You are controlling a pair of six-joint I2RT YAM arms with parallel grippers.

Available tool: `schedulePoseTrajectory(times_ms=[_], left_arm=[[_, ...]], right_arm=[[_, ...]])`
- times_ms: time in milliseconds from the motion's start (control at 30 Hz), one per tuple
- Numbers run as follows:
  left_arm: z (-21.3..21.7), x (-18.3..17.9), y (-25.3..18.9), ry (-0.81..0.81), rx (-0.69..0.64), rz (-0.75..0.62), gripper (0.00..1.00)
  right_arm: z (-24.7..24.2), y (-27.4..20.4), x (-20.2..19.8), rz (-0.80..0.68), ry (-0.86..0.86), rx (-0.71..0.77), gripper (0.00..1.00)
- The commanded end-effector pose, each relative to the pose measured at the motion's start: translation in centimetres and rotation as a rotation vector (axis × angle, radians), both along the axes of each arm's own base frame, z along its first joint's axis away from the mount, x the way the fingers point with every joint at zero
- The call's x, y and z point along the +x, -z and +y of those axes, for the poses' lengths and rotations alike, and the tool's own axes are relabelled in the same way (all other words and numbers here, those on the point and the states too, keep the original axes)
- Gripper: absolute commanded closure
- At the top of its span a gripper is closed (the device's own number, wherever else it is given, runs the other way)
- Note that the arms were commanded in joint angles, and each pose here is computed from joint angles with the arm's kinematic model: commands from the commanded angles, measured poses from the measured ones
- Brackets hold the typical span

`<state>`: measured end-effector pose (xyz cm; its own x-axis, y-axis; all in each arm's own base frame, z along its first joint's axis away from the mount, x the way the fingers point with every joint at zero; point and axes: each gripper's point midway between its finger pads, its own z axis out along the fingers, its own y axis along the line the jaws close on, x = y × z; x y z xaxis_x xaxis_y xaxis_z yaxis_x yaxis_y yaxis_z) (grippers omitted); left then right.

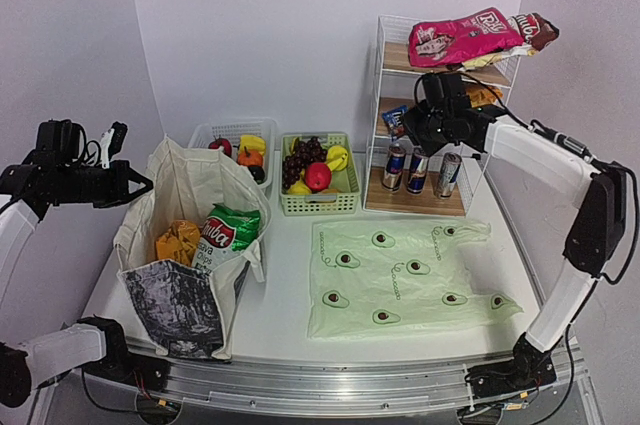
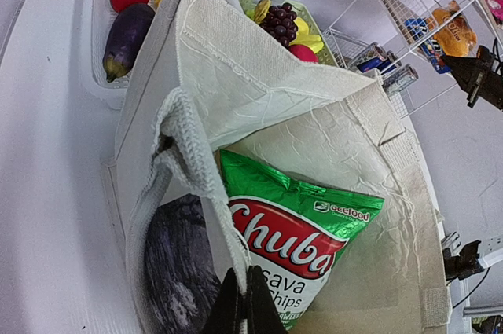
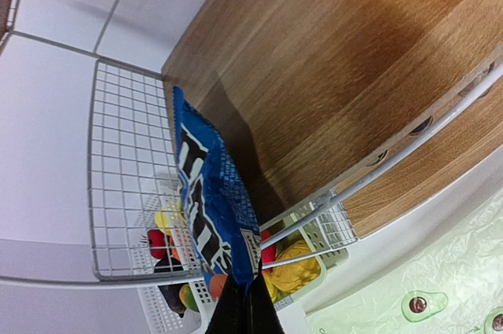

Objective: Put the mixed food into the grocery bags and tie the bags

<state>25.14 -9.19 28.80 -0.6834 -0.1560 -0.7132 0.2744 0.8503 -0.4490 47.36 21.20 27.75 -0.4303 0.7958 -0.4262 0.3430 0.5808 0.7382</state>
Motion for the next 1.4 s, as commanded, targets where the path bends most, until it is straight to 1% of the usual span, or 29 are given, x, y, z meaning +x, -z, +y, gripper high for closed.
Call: schedulePoseTrajectory(times_ms=[0, 133, 300, 467, 567, 633, 733, 867, 900, 933, 1000, 1067, 1200, 1367], left_arm=[[-0.2, 0.6, -2.2, 0.002, -0.015, -0.099, 1.00], [-0.2, 0.7, -2.1, 0.001, -0.019, -0.101, 1.00], [-0.3, 0.8, -2.3, 0.004, -0.023, -0.104, 1.00], [-0.3, 1.0, -2.3, 0.005, -0.024, -0.104, 1.00], [-0.2, 1.0, -2.2, 0.003, -0.023, -0.104, 1.00], [-0.2, 0.9, -2.2, 0.001, -0.021, -0.104, 1.00], [-0.2, 0.8, -2.0, -0.001, -0.021, -0.101, 1.00], [-0.2, 0.7, -1.8, -0.002, -0.022, -0.100, 1.00], [-0.1, 0.7, -1.8, -0.003, -0.021, -0.099, 1.00], [-0.2, 0.7, -1.9, -0.003, -0.022, -0.102, 1.00], [-0.1, 0.7, -2.1, -0.005, -0.019, -0.108, 1.00], [-0.1, 0.7, -2.3, -0.005, -0.016, -0.115, 1.00], [0.0, 0.5, -2.6, -0.003, -0.006, -0.127, 1.00], [0.2, 0.4, -2.7, -0.005, 0.009, -0.138, 1.00]], right_arm=[[0.2, -5.4, -2.6, -0.110, -0.090, -0.010, 1.00], [0.6, -7.0, -5.2, -0.149, -0.159, -0.045, 1.00], [1.8, -8.8, -8.9, -0.183, -0.264, -0.154, 1.00], [4.9, -8.9, -13.0, -0.148, -0.404, -0.199, 1.00], [8.3, -8.6, -16.1, -0.132, -0.526, -0.195, 1.00], [10.9, -8.7, -17.7, -0.125, -0.622, -0.159, 1.00], [16.0, -9.1, -20.5, -0.138, -0.786, -0.119, 1.00], [23.0, -10.8, -23.2, -0.219, -0.960, -0.030, 1.00], [24.6, -11.4, -23.6, -0.240, -0.989, -0.002, 1.00], [26.8, -10.5, -24.2, -0.223, -1.028, 0.007, 1.00], [29.8, -10.5, -25.3, -0.221, -1.101, 0.042, 1.00], [32.6, -8.2, -25.5, -0.171, -1.139, 0.058, 1.00], [34.7, -5.3, -25.1, -0.130, -1.135, 0.029, 1.00], [36.1, -3.7, -25.0, -0.149, -1.135, -0.029, 1.00]])
